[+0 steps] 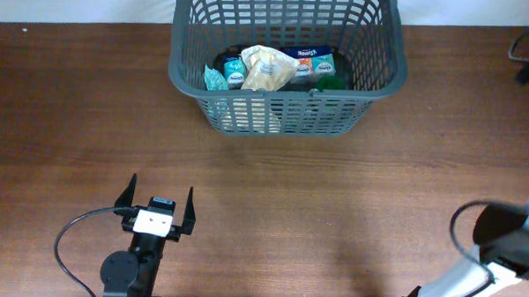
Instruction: Pack container
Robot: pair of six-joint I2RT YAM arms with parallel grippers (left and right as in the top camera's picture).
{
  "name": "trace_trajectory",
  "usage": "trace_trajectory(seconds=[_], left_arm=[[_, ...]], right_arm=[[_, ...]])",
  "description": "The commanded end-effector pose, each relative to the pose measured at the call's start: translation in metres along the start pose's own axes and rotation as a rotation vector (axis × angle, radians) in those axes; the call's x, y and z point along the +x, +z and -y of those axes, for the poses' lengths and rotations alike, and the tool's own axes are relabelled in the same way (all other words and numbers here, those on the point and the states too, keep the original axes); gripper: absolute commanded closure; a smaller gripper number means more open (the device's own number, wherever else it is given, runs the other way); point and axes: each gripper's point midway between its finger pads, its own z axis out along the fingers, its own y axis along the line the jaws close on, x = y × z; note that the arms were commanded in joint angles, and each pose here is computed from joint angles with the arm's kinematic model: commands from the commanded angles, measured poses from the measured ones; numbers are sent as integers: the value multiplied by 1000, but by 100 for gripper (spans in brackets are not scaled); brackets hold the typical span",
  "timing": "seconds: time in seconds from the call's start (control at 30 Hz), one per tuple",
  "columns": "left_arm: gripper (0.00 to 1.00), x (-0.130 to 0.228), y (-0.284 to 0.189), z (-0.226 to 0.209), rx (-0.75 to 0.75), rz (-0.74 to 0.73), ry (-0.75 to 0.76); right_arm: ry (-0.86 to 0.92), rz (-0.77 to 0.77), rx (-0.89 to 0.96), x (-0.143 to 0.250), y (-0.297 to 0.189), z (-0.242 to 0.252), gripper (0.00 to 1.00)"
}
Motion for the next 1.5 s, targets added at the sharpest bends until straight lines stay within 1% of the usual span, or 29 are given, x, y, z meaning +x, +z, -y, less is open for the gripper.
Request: trace_trajectory(seconds=[0.0, 0.03, 0.17, 0.33, 0.63, 0.77, 0.8, 0.97, 1.23, 1.47], left_arm=[[1, 2, 0, 0, 0, 0, 15], [1, 2, 0, 0, 0, 0, 15], [1, 2, 0, 0, 0, 0, 15], [1, 2, 0, 0, 0, 0, 15], [1, 2, 0, 0, 0, 0, 15], [1, 2, 0, 0, 0, 0, 15], [1, 2, 0, 0, 0, 0, 15], [1, 2, 0, 0, 0, 0, 15], [1, 2, 0, 0, 0, 0, 15], [1, 2, 0, 0, 0, 0, 15]], right_arm=[[-145, 277, -60, -30, -77, -28, 1], [-197, 340, -82, -36, -91, -39, 1], [-333, 484, -129, -40, -125, -66, 1], [-354, 553, -170, -24, -140, -74, 1], [-335, 651, -225, 28, -146, -57, 1], [-314, 776, -299, 47, -160, -55, 1], [-312, 825, -337, 56, -165, -55, 1], [-311, 956, -432, 92, -175, -52, 1], [-347, 1007, -533, 151, -165, -48, 1], [-354, 1097, -589, 180, -157, -51, 1]])
